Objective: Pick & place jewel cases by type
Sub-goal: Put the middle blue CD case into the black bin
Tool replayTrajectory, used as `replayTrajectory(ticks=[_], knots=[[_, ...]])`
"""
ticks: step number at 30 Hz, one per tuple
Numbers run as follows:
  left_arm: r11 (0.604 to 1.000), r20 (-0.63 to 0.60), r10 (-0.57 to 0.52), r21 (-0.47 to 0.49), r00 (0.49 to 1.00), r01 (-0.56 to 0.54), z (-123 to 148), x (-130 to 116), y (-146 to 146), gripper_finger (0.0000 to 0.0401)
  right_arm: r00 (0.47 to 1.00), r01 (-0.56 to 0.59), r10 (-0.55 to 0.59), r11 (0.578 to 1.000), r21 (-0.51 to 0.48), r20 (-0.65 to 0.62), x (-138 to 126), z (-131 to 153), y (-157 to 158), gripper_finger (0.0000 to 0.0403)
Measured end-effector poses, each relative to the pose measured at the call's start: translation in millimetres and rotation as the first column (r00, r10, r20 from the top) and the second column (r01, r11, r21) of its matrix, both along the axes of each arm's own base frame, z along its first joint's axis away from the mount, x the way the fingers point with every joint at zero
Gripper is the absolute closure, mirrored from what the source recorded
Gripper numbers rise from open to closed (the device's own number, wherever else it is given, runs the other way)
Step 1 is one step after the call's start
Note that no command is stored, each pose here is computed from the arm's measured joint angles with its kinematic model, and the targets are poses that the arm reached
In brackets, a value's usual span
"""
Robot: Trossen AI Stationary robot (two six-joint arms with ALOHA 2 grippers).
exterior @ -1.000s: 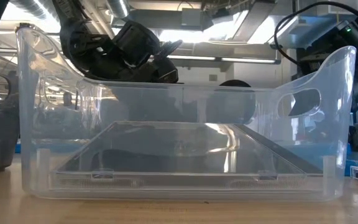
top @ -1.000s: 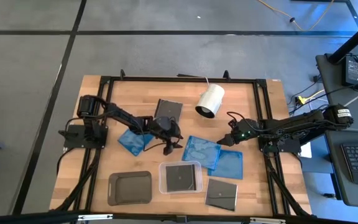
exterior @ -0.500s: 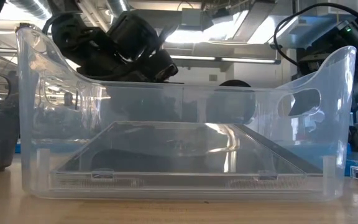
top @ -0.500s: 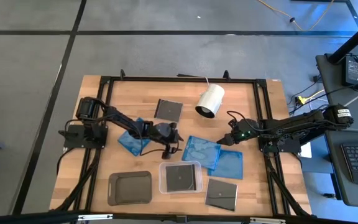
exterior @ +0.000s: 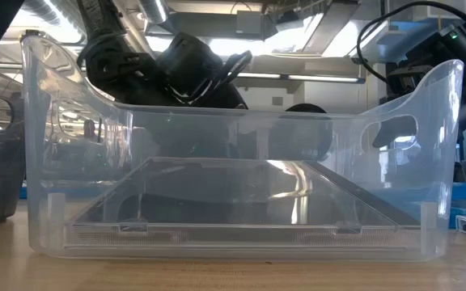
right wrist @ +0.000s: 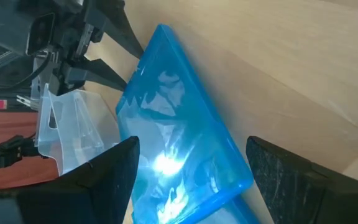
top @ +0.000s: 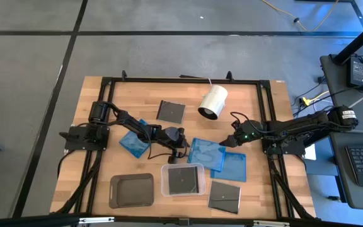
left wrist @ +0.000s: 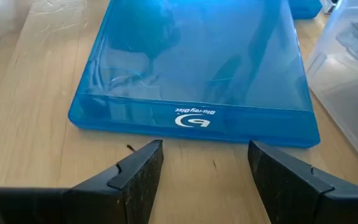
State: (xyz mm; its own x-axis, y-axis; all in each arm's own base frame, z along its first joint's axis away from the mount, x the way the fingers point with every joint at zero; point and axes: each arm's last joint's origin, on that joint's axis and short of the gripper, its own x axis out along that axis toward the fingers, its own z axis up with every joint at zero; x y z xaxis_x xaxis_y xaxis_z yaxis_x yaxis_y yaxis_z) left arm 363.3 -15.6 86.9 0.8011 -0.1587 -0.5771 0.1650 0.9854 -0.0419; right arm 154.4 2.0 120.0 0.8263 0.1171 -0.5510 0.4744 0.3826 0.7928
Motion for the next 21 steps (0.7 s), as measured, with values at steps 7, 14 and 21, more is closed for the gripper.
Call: replayTrajectory(ticks=[7,14,21], knots=[[1.000,0.002,-0.002,0.007,1.000,0.002,-0.2,0.7,0.1,0.0166,0.997,-0.057,0.060,0.997,0.048,-0.054,-3.3,-4.2,2.6,0.0104],[0.999,0.006,0.029,0.019,1.000,-0.029,-0.3,1.0,0.5,0.0166,0.997,-0.071,0.072,0.996,0.054,-0.019,-0.4,-2.2,3.0,0.0104],[0.999,0.015,0.040,0.024,0.999,-0.040,-0.2,1.4,0.8,0.0166,0.991,-0.122,0.125,0.990,0.073,-0.036,-1.4,-4.2,4.5,0.0106]])
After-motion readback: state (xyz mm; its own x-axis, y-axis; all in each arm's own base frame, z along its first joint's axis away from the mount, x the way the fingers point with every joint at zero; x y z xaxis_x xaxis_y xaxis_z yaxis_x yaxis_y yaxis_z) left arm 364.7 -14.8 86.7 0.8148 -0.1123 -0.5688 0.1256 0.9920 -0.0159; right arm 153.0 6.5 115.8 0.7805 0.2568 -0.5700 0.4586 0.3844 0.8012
